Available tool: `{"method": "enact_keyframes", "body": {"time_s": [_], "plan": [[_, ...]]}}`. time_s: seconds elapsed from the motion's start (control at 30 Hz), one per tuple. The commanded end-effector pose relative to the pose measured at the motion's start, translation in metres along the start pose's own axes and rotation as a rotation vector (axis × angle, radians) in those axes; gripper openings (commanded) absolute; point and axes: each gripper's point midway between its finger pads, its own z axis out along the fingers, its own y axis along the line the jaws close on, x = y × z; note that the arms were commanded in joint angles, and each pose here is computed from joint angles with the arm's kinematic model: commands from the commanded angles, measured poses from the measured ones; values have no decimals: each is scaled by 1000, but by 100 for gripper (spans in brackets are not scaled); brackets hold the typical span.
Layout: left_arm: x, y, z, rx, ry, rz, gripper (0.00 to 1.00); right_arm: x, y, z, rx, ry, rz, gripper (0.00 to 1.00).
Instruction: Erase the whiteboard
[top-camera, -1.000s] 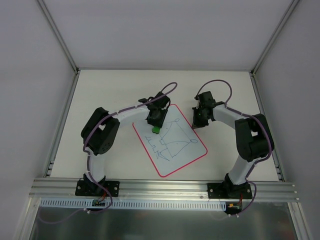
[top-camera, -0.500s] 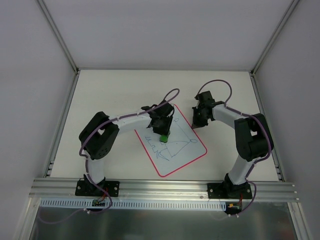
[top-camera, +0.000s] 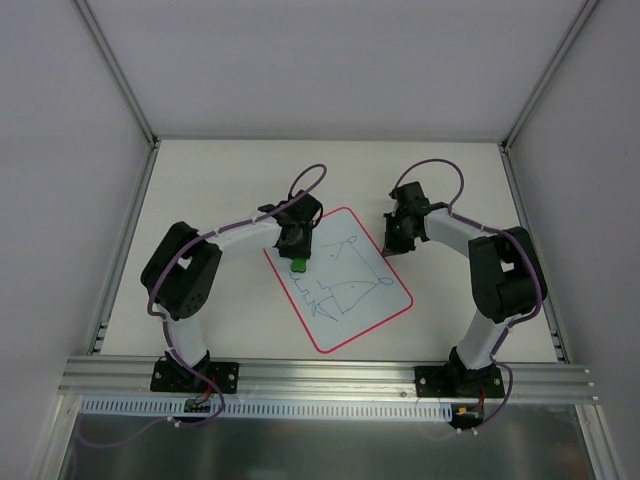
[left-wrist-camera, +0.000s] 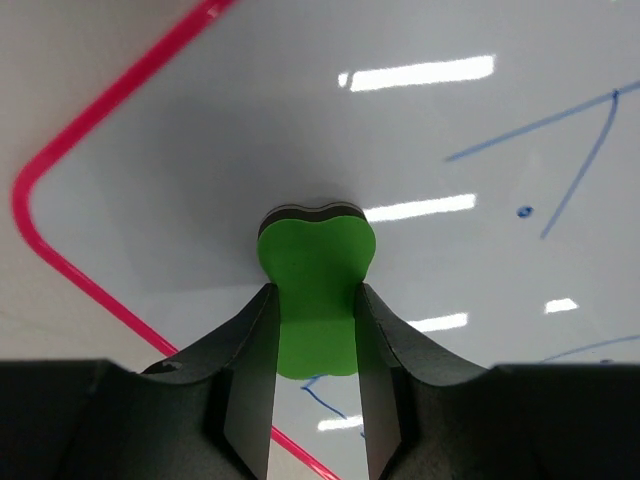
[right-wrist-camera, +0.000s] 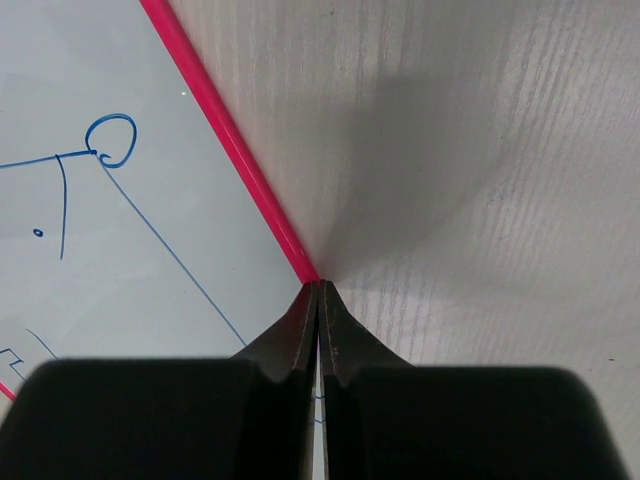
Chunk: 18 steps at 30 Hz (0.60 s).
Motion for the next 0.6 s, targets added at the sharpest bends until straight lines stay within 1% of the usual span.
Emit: {"method": "enact_keyframes", "body": {"time_s": [0.0, 0.03, 0.1, 0.2, 0.27, 0.33, 0.43, 0.47, 0.5, 0.57], "plan": [[73, -12, 9, -37, 221, 128, 0, 13, -14, 12, 70, 33, 5, 0], [84, -27, 7, -18, 233, 165, 0, 13, -15, 12, 71, 31, 3, 0], [95, -44, 4, 14, 248, 176, 0, 11, -15, 11, 74, 25, 5, 0], [117, -61, -3, 45, 278, 200, 0, 9, -15, 11, 77, 21, 2, 0], [127, -72, -11, 61, 275, 223, 0, 9, -15, 11, 77, 19, 2, 0], [133, -70, -12, 52, 280, 214, 0, 9, -15, 11, 75, 19, 3, 0], [130, -51, -12, 3, 260, 163, 0, 10, -15, 11, 73, 18, 6, 0], [128, -42, -11, -17, 256, 140, 0, 11, -15, 12, 73, 20, 7, 0], [126, -24, -8, -53, 258, 107, 0, 11, -15, 12, 73, 18, 9, 0], [116, -3, -7, -97, 230, 74, 0, 12, -15, 12, 73, 20, 13, 0]]}}
